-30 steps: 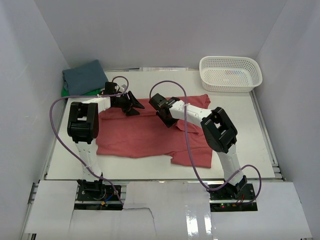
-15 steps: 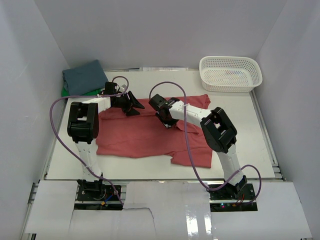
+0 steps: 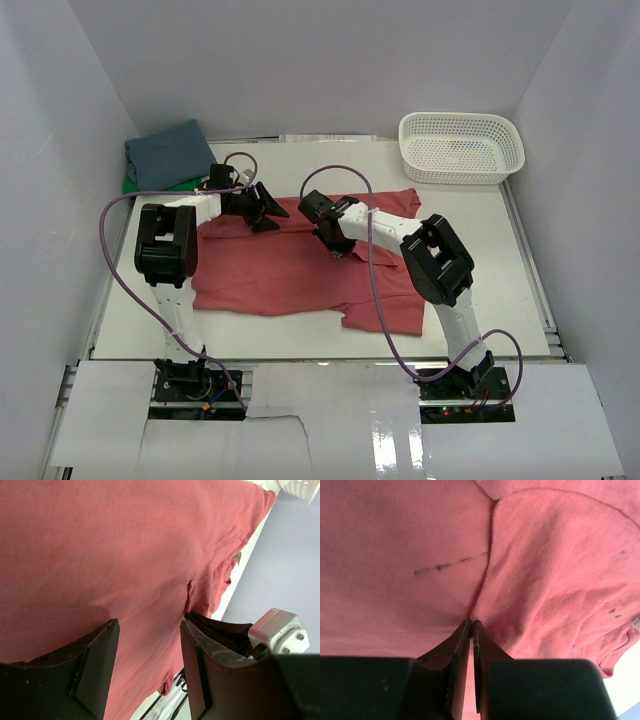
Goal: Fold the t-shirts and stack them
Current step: Fold the flattened tshirt in 1/3 of the way
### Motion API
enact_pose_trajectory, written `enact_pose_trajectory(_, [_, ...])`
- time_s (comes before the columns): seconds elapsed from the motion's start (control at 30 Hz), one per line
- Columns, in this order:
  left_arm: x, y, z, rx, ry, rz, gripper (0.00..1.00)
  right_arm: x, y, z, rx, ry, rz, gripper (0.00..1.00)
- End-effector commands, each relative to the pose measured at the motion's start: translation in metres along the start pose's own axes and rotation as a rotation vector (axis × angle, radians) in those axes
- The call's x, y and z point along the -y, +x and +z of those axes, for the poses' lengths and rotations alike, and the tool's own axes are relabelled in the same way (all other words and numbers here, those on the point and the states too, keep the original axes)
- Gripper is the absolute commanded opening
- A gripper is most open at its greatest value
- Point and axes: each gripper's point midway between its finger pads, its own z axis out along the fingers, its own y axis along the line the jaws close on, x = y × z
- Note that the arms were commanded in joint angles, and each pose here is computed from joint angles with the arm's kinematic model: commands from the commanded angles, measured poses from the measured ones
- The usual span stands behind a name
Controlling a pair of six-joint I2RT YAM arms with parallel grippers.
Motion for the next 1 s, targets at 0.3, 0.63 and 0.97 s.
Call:
enact_pose_trajectory(0.3, [0.032,-0.01,-0.019,0.037,0.06,0.08,0.62,-0.036,-0.023,-0.03,0.047,-0.231,0.068,0.08])
enact_pose_trajectory(0.63, [0.033,-0.009,-0.019,0.035,0.063,0.082,0.62,-0.059,-0.017,-0.029,0.004,-0.346,0.091,0.26])
enact_pose_trajectory(0.97, [0.038,-0.009,-0.025,0.039,0.064,0.1,0.62,-0.034,-0.032,-0.048,0.05,-0.401,0.204,0.41])
